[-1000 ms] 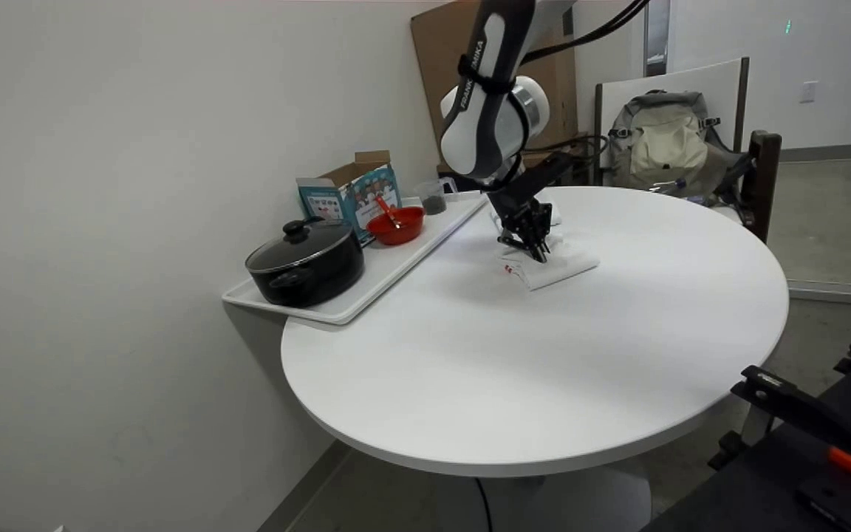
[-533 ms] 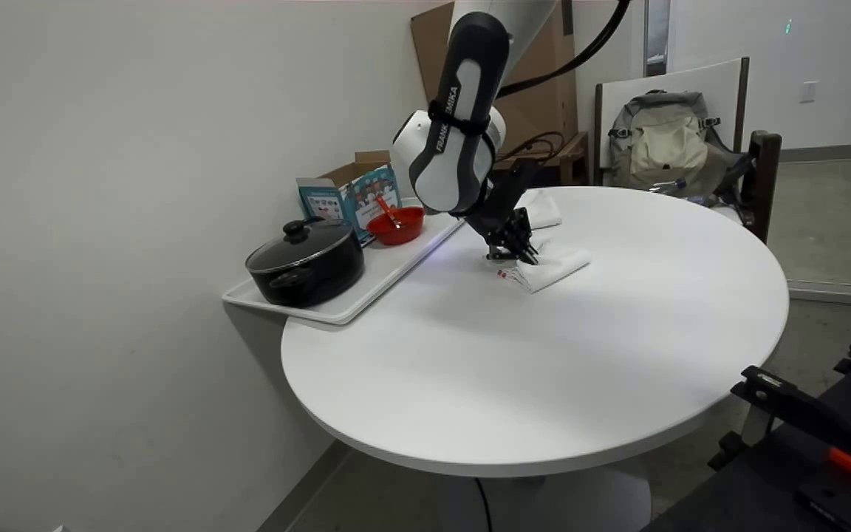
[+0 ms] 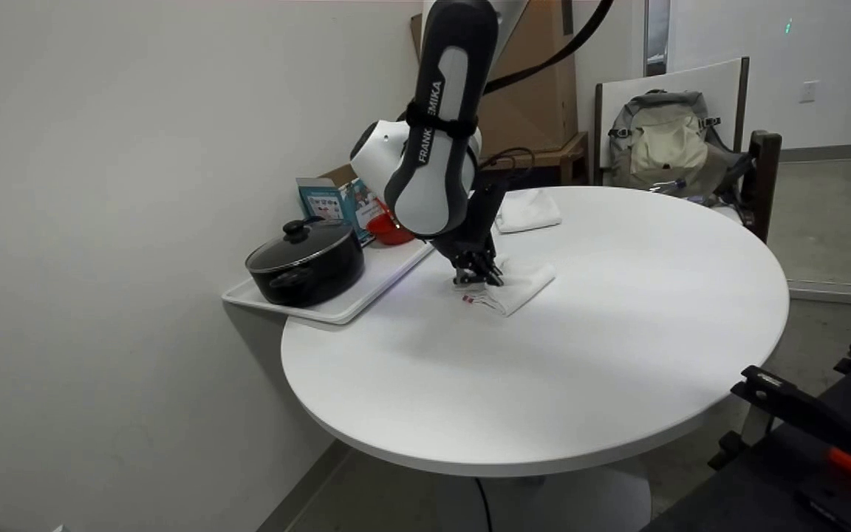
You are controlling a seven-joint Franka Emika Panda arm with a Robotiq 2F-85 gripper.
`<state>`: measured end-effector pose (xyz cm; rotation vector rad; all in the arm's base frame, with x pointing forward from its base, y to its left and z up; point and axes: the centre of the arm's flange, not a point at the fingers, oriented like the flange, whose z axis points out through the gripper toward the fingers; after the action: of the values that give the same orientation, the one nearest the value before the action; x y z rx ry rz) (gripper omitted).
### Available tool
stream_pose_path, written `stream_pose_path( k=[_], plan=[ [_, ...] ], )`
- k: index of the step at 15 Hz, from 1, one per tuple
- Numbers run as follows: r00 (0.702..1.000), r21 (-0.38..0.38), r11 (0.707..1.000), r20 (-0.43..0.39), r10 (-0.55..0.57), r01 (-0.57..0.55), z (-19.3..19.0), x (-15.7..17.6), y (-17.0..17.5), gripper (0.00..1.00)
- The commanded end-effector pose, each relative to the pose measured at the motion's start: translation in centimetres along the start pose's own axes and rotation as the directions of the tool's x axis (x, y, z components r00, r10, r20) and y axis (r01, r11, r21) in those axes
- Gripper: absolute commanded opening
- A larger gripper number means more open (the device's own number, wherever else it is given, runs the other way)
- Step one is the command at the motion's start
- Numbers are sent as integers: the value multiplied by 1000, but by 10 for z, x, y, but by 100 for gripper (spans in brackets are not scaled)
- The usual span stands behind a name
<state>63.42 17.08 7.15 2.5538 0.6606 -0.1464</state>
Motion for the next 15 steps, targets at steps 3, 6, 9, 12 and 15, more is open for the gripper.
stream_pose_path(
  k=[3,6,9,12,15],
  plan=[
    [980,197,969,-163,-118,149,-32,-52,-113,6],
    [957,279,931,-233,-171,235,-44,-73,-152,6],
    [934,345,883,-270,-233,319,-45,-105,-168,6],
    [884,332,828,-297,-362,451,-26,-142,-160,6],
    [864,331,800,-252,-436,501,-4,-170,-134,6]
  ],
)
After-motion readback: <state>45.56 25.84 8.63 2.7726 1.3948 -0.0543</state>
